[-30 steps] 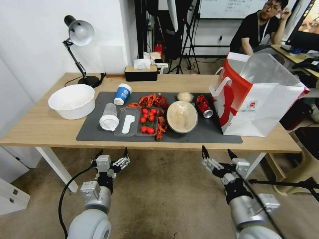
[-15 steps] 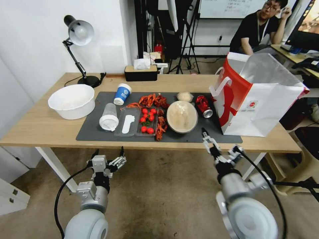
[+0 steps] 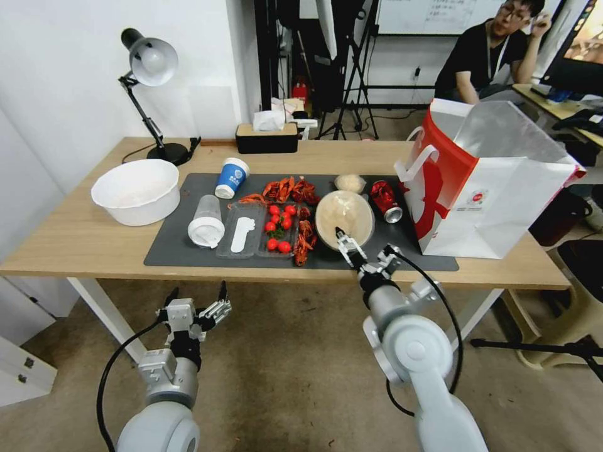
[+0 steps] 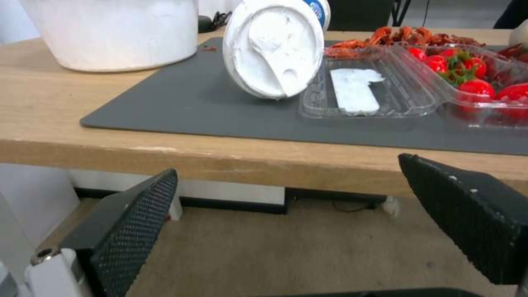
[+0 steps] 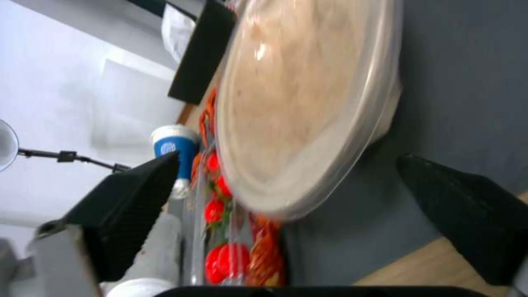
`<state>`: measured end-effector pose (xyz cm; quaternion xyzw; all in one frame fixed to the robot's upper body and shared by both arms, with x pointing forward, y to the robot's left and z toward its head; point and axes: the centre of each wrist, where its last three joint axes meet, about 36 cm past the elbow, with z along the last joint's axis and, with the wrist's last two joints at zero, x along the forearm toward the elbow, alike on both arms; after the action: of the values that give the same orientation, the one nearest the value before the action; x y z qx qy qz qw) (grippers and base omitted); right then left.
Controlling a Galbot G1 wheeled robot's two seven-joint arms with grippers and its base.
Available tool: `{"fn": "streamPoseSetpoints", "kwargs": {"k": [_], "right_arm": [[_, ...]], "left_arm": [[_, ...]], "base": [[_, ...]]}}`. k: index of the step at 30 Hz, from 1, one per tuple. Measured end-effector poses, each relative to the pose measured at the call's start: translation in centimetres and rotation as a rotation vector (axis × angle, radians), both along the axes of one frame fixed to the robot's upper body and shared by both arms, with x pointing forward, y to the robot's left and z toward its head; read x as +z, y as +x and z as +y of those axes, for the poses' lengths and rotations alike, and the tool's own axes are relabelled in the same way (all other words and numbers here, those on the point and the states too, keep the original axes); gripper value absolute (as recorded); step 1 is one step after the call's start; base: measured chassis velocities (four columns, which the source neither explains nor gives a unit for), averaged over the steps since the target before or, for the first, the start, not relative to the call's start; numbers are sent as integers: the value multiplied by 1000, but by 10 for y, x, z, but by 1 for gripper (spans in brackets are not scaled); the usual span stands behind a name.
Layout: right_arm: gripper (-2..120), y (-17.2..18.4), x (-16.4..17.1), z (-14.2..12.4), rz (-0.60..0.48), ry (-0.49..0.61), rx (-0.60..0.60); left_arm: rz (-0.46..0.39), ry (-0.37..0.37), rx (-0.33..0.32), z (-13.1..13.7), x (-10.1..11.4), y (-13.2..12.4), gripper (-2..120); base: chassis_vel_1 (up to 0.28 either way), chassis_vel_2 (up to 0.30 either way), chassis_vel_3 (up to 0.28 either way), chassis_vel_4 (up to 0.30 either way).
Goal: Pick up the trash from the table and place it into the takeout bag.
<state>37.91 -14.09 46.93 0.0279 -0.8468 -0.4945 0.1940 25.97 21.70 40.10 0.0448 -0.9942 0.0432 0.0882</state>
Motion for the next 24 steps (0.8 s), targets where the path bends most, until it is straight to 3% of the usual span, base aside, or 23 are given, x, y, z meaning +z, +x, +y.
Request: {"fn": "streamPoseSetpoints", "kwargs": {"k": [5, 10, 21, 24], "right_arm": [[89, 3, 1, 4, 27, 35, -5], [64, 1, -3, 2, 32, 7, -57], [28, 2, -2, -8, 36, 11, -78], [13, 3, -2, -12, 29, 5, -86]], "left_arm": [[0, -9, 3, -1, 1, -3, 100], [2, 3, -5, -5, 1, -6, 100], [1, 13, 3, -4, 1, -10, 100], [0, 11, 9, -3, 3, -11, 100]], "base": [[0, 0, 0, 0], [0, 0, 0, 0], [0, 0, 0, 0], [0, 0, 0, 0]]}}
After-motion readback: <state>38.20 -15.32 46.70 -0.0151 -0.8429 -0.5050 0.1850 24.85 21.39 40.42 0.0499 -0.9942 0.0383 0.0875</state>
